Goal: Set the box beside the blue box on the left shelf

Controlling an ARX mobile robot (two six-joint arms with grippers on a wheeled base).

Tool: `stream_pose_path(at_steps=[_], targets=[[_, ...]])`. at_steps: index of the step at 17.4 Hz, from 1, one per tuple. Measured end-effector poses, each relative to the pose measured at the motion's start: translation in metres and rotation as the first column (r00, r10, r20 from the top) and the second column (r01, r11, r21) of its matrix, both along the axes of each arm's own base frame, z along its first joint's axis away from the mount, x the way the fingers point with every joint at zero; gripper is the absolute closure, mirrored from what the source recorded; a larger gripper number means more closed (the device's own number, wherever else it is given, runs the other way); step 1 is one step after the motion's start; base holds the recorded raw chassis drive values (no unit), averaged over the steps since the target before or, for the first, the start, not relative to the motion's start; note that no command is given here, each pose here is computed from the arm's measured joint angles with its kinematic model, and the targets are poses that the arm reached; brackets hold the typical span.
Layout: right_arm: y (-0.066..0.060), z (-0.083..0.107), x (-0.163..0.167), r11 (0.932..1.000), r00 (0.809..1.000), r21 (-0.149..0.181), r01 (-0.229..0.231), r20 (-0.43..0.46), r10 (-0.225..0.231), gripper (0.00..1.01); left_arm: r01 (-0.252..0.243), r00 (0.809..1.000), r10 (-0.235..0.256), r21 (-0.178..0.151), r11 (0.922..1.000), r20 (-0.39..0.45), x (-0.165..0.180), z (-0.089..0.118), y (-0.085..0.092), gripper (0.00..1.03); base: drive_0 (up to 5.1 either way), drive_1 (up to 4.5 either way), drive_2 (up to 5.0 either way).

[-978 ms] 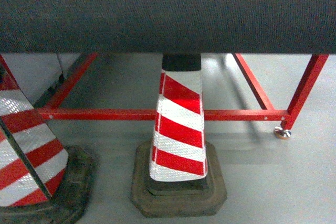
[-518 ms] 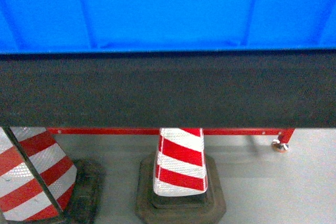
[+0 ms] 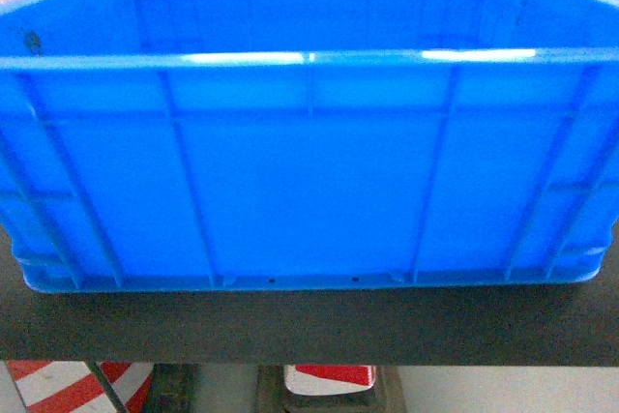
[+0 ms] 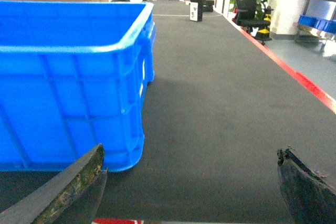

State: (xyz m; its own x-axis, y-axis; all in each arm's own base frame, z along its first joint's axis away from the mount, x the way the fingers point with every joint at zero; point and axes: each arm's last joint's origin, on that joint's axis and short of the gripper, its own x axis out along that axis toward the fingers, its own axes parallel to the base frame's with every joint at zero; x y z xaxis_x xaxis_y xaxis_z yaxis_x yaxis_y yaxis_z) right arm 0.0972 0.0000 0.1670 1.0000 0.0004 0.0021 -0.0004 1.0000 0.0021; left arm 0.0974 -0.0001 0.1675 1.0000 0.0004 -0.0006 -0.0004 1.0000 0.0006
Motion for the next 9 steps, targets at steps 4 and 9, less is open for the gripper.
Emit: stream_pose_path(at_steps=[4,9], targets=[[0.0000,0.0005,0.0000,1.0000,1.000,0.000,0.000,0.005,0.000,0.03,0.001,1.000,-0.001,0.000,1.0000,0.004,0.0000,0.0004,0.0000,0.05,0.0,0.00,0.0],[0.0000,0.0000,0.0000,1.0000,1.000,0.000,0.000,0.000,0.000,0.03,0.001,1.000,-0.001,0.000,1.0000,0.000,0.0000,0.0000,0.0000,0.05,0.0,0.00,0.0]])
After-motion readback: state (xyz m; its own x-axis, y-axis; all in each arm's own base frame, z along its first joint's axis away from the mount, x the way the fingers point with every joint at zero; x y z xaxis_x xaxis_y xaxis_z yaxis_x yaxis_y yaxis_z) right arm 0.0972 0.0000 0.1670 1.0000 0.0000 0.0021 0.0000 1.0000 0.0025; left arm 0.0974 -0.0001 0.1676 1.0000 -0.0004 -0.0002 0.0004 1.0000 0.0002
